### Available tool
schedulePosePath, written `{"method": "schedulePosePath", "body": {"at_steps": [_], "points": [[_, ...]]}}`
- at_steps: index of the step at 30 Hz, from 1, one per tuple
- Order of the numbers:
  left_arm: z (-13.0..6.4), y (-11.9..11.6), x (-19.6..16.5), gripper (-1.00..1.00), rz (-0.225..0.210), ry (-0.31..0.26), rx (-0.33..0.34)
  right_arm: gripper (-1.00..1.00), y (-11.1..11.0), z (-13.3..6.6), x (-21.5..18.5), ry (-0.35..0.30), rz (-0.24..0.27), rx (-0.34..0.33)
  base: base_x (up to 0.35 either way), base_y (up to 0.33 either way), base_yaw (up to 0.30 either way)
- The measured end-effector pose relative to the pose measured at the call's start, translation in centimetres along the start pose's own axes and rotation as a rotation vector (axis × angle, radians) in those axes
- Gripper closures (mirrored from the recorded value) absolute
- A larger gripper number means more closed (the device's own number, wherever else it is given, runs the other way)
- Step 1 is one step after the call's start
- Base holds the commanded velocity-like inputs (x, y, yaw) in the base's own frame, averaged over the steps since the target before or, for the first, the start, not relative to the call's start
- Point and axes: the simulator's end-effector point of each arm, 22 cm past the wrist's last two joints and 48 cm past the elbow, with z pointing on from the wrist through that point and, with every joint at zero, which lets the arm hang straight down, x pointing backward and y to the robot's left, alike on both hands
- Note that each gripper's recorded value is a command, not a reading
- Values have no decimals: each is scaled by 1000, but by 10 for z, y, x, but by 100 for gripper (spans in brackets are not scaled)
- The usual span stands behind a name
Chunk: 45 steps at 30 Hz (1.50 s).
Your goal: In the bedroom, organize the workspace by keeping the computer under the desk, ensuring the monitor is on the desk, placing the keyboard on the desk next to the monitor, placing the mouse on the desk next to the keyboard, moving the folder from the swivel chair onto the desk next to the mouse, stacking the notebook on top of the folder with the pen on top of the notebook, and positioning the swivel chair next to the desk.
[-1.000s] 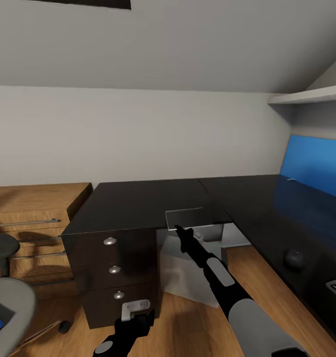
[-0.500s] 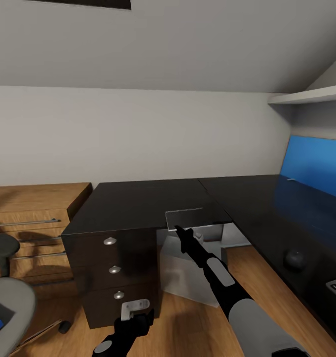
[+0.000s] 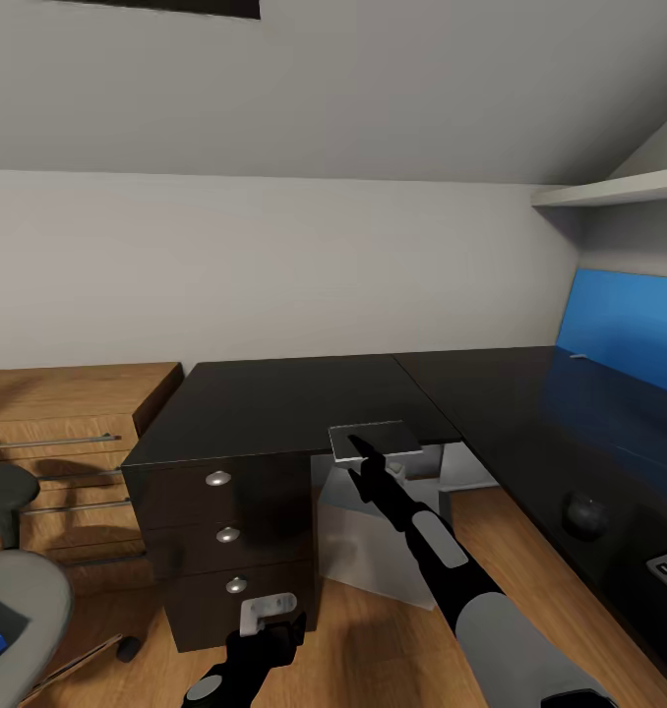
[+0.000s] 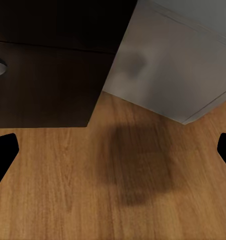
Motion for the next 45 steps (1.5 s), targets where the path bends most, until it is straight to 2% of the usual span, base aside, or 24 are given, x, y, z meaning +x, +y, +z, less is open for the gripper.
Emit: {"method": "schedulePosePath", "body": {"at_steps": [7, 25, 28, 31, 32, 34, 37, 39, 41, 43, 44, 45], "points": [[0, 1, 0, -100, 0, 0, -2, -100, -1, 0, -1, 0, -1, 3, -75, 0, 0], [1, 7, 0, -100, -8, 3, -15, -100, -2, 0, -1, -2, -3, 6, -289, 0, 0], [1, 11, -2, -100, -13, -3, -25, -100, -6, -1, -5, -27, -18, 14, -30, 0, 0], [3, 18, 3, -100, -12, 13, -44, -100, -18, -3, -16, -89, -39, 45, -9, 0, 0], [4, 23, 5, -100, -12, 21, -55, -100, -26, -5, -20, -113, -49, 68, -3, 0, 0], [6, 40, 10, -100, -24, 41, -92, -100, -65, -19, -30, -168, -81, 169, -2, 0, 0], [7, 57, 21, -100, -25, 79, -135, -100, -93, -34, -42, -215, -125, 258, 0, 0, 0], [8, 69, 35, -100, -22, 116, -164, -100, -110, -46, -50, -238, -159, 322, 0, 0, 0], [7, 85, 55, -100, -14, 166, -203, -100, -142, -66, -55, -248, -191, 436, 0, 0, 0], [5, 95, 67, -100, -10, 200, -228, -100, -161, -81, -55, -251, -216, 511, 0, 0, 0], [3, 105, 81, -100, -5, 233, -251, -100, -176, -95, -57, -262, -247, 563, 0, 0, 0], [1, 108, 84, -100, -3, 243, -259, -100, -178, -98, -58, -267, -261, 578, 0, 0, 0]]}}
